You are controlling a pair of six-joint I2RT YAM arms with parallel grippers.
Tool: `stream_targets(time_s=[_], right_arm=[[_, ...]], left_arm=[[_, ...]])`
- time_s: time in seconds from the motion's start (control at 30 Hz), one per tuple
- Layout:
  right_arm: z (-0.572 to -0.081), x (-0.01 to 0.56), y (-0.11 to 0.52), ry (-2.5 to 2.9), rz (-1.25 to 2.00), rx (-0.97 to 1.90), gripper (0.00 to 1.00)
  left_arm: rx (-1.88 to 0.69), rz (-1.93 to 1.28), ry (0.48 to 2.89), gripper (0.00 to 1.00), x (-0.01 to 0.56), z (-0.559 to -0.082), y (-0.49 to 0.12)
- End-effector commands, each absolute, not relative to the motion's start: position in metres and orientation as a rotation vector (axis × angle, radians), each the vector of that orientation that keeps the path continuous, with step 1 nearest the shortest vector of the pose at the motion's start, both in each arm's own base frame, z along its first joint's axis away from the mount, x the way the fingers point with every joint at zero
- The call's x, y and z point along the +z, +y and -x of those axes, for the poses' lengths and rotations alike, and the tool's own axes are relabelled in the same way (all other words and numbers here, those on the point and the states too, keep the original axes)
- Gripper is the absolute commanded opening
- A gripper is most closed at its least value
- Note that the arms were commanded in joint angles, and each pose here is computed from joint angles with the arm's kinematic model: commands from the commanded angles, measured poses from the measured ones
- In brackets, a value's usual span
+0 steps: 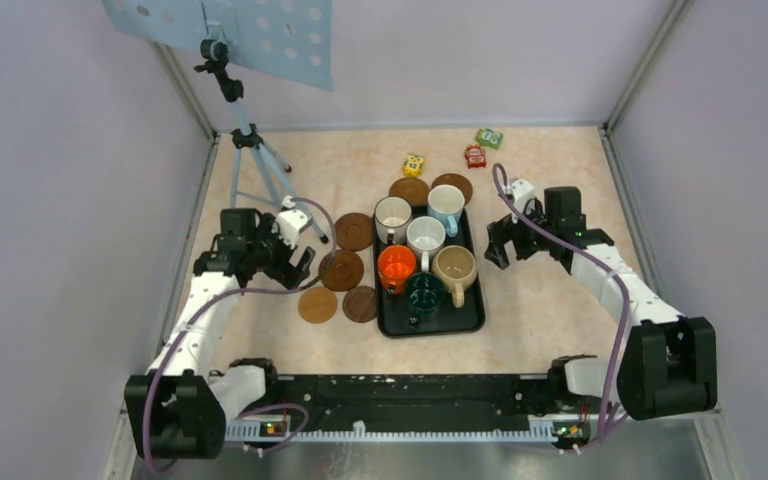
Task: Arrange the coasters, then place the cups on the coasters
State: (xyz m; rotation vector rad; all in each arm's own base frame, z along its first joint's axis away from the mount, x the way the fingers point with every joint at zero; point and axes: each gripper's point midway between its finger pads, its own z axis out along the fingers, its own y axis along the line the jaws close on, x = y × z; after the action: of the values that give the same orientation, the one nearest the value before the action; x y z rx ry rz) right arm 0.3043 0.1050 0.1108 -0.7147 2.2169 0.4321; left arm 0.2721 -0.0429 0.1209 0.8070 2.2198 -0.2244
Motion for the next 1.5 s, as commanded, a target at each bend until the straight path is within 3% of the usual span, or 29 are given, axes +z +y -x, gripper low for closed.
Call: stream_targets(time_s=[0.0, 0.33, 0.53, 0.8, 1.47], right_arm=[[-0.319, 0.123, 0.114, 2.168, 0.683, 0.443, 0.94], [-0.333, 0.121, 0.123, 2.238, 0.587, 0.508, 0.89], [-0.336, 0.127, 0.116, 2.254, 0.517, 0.506, 0.89], [-0.346, 0.144, 0.083, 2.233, 0.354, 0.569, 0.89], [-0.353, 0.186, 0.039, 2.142, 0.175, 0.653, 0.88]], left_arm=[[-0.278, -1.049, 2.113, 0.99, 0.12, -0.27, -0.079], [-0.502, -1.591, 1.69, 0.98, 0.102, -0.25, -0.173], [-0.569, -1.754, 1.556, 0.9, 0.089, -0.257, -0.196], [-0.577, -1.766, 1.532, 0.76, 0.075, -0.28, -0.209], [-0.641, -1.739, 1.593, 0.65, 0.043, -0.291, -0.238]])
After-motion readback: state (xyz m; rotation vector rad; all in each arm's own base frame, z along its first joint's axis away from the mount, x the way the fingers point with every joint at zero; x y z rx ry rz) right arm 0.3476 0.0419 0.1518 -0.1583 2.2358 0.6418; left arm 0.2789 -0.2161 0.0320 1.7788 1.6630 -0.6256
